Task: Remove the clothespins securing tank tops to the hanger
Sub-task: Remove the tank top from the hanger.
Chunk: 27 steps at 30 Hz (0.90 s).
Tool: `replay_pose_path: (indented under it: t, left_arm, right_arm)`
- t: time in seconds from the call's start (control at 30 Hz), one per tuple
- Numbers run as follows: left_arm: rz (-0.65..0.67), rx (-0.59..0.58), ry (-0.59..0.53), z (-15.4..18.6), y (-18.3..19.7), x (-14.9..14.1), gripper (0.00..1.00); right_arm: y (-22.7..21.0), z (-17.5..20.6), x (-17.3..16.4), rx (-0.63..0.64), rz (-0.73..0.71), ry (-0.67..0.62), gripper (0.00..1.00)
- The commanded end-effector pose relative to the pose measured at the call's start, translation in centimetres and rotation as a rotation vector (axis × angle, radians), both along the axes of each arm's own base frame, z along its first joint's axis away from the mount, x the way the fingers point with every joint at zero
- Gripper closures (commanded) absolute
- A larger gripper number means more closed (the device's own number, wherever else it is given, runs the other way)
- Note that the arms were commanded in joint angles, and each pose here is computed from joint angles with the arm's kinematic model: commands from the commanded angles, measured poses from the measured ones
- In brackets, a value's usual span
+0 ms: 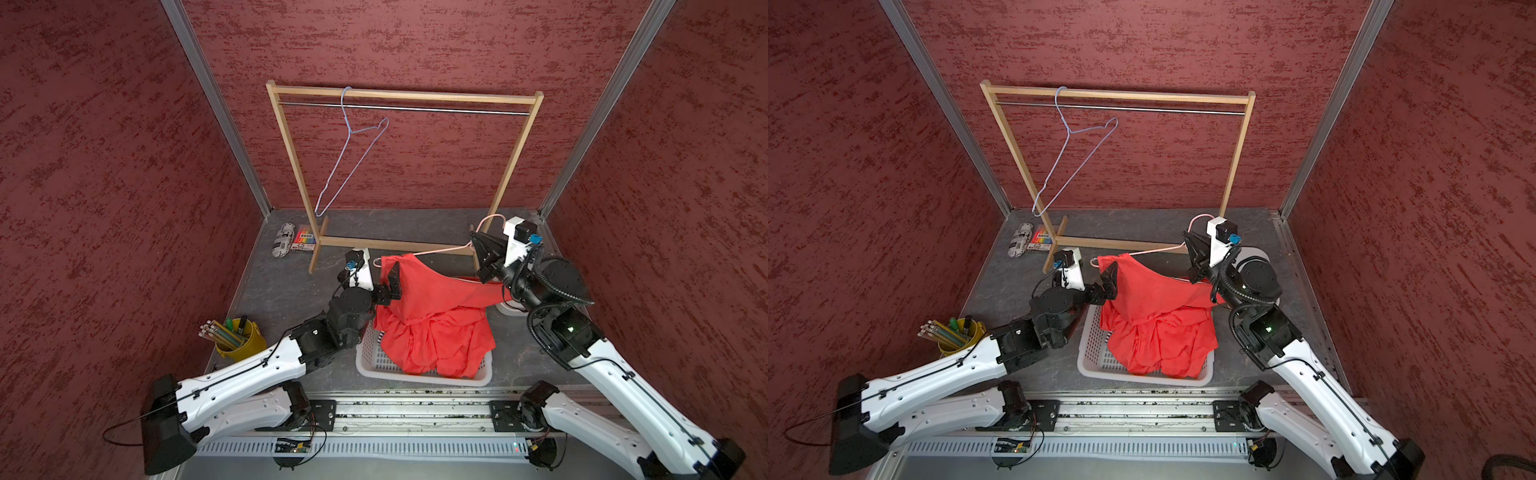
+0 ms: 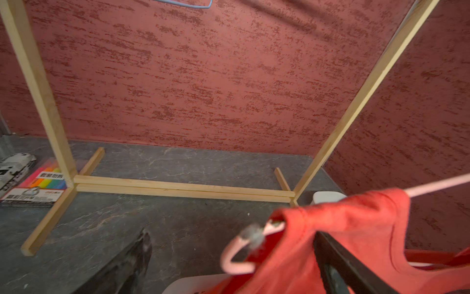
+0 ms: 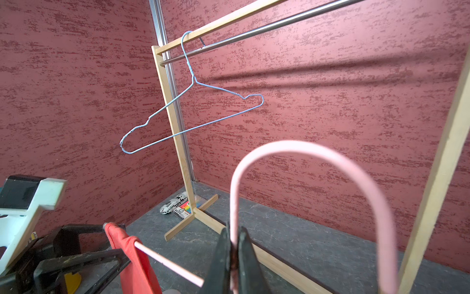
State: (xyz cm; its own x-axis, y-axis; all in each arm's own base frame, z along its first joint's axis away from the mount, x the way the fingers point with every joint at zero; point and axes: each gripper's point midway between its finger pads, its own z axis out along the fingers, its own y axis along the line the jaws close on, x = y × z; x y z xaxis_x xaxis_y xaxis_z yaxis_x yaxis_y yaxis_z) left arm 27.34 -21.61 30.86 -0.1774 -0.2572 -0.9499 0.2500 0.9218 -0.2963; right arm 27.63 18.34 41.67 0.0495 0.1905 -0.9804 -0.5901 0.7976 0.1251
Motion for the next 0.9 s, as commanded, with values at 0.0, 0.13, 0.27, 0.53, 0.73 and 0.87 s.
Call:
replay_pose_path:
  t: [0.0,0.13,0.27,0.53,0.73,0.87]
  left_arm:
    - [-0.111,-0.056,-0.058,1.3,-1.9,-0.3,0.00]
    - [-0.178,-0.074,-0.074,1.2,-3.3,-0.5,0.00]
    - [-0.182,-0.071,-0.042,0.5,-4.0,0.2,0.11]
    - [-0.127,-0.118,-0.052,0.8,-2.1,0.7,0.90]
    - [-0.101,-0.144,-0.074,1.4,-0.4,0.6,0.97]
    - [-0.109,-0.167,-0.075,1.4,0.5,0.3,0.96]
  right_arm:
    - [0.5,1.1,-0.4,0.013,0.031,-0.037,1.00]
    - [0.6,1.2,-0.6,0.019,0.041,-0.052,1.00]
    - [0.4,1.6,-0.9,0.024,0.044,-0.067,1.00]
    - [0.1,1.2,-0.6,0.018,0.020,-0.052,1.00]
    - [-0.2,-0.9,1.3,-0.042,-0.059,0.015,1.00]
    - [-0.5,-1.7,2.2,-0.060,-0.100,0.036,1.00]
